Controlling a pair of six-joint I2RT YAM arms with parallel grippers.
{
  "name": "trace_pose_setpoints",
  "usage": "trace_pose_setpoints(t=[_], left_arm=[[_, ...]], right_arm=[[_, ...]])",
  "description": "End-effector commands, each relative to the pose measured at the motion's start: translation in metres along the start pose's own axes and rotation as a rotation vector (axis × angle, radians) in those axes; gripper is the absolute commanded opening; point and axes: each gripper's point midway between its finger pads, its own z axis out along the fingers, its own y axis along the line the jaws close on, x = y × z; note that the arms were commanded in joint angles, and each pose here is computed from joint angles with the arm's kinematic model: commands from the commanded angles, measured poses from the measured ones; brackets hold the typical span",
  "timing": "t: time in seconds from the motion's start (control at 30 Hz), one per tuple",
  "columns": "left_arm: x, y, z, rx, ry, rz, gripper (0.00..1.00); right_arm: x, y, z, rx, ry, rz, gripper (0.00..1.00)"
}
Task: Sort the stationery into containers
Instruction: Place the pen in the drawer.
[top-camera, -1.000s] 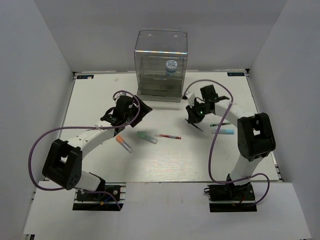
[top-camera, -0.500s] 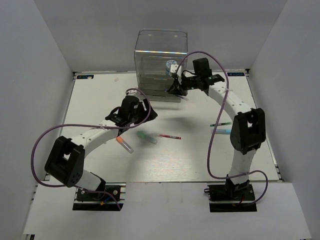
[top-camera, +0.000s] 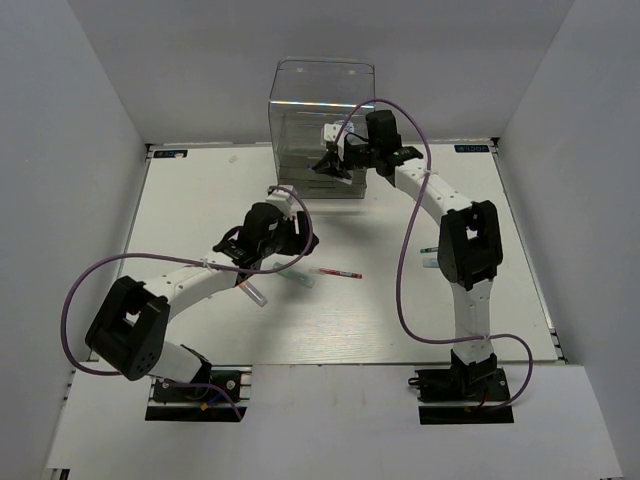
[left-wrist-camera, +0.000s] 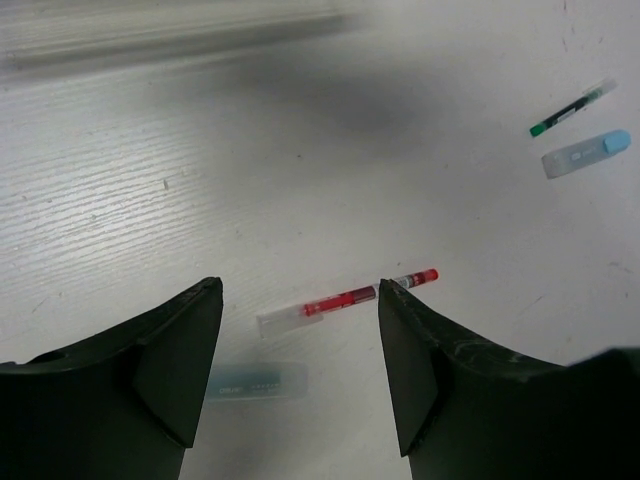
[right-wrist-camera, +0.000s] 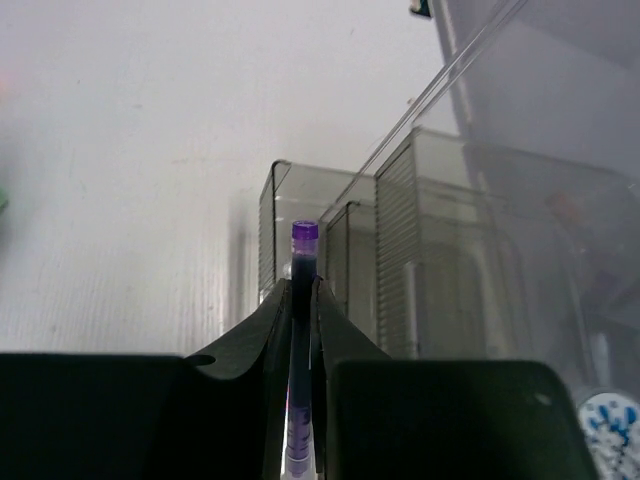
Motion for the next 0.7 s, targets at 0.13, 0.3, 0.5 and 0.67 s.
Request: trace_pose_setpoints(t=[0.13,0.3,0.5,0.67], left_arm=[[-0.021,-0.009,-0.018,0.046,-0.121,0.069,0.72],[-0.022,-0.018,-0.018,0.087,-0.139,0.101,0.71],[-0.021,-0.039,-0.012,0.175,-0.129,0.232,0.71],[-0.007,-0.058,-0.007,0.275,-0.087,0.370,0.74]], right_arm=[[-0.052,-0.018,0.000,0.022,-0.124,-0.102,0.00],[-0.034,-0.028,0.007,0.060,-0.118,-0.107,0.00],[-0.011,-0.036,0.014,0.087,-0.086,-0.094,0.15],[0.003,-0.023,0.013,0.066,-0.051,-0.089,0.38]])
